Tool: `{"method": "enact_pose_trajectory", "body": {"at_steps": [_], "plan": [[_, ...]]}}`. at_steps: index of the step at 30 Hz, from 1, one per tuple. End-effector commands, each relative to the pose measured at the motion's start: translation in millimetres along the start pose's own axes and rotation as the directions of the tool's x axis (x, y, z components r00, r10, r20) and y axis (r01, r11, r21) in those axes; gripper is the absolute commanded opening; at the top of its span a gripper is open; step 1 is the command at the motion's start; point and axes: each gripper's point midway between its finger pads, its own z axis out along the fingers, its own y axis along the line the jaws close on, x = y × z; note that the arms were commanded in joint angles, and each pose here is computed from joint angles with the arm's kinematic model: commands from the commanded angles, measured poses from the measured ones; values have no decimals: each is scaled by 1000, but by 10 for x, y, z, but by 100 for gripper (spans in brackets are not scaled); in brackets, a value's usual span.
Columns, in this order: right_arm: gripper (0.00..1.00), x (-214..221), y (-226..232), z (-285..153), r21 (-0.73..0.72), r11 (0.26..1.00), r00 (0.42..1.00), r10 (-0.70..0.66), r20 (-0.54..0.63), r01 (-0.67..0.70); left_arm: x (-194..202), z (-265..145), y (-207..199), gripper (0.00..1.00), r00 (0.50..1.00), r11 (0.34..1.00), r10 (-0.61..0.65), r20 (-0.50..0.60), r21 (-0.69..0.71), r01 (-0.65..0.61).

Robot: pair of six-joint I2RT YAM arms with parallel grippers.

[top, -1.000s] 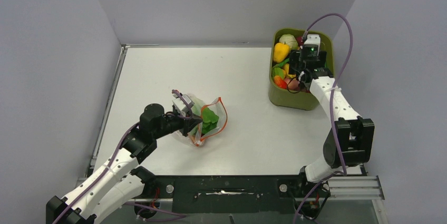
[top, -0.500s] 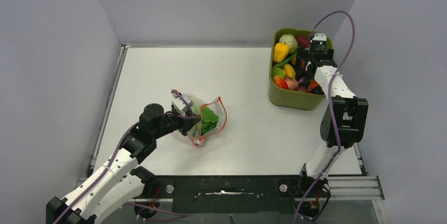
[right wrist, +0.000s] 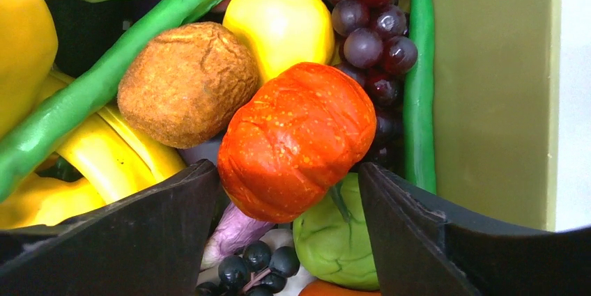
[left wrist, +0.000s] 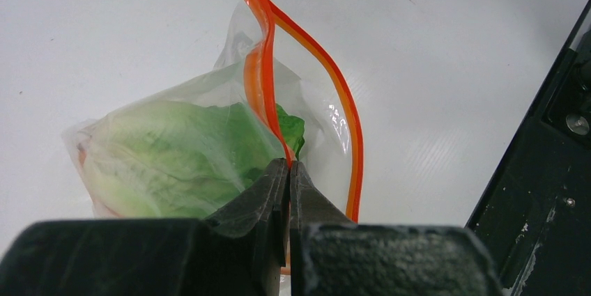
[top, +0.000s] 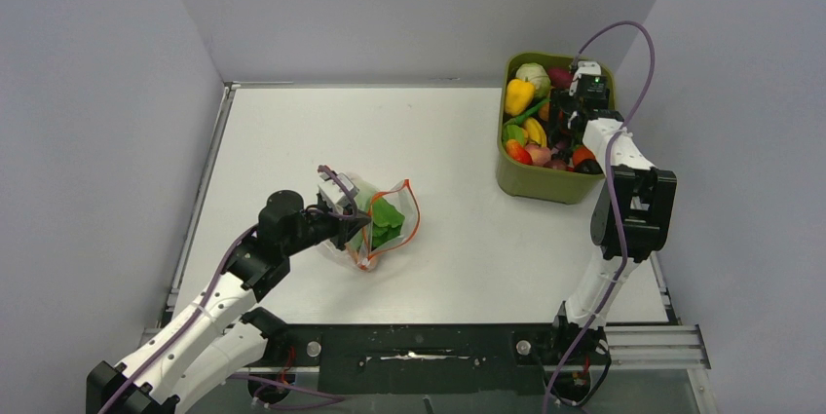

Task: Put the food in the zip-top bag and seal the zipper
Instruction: Pick up the fake vegetable from the bin.

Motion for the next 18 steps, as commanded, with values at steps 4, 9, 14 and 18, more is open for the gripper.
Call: {"method": "enact_pose_trajectory", "body": {"at_steps": [4, 9, 14, 18], "plan": [[62, -325, -146, -288, 22, 1000, 994, 8, 112, -11, -182, -31, 78, 0, 998, 999, 39, 56, -28, -37], [51, -389, -107, -564, 8, 999, 988, 38, 149, -39, -253, -88, 172, 0, 995, 995, 63, 84, -84, -56], [49, -437, 44, -846, -44, 998, 982, 57, 179, -50, -276, -96, 137, 0, 994, 996, 59, 92, -67, -53], [47, -393, 173, -1045, -103, 993, 982, 79, 171, -62, -359, -140, 149, 0, 990, 995, 61, 124, -86, -51]]}}
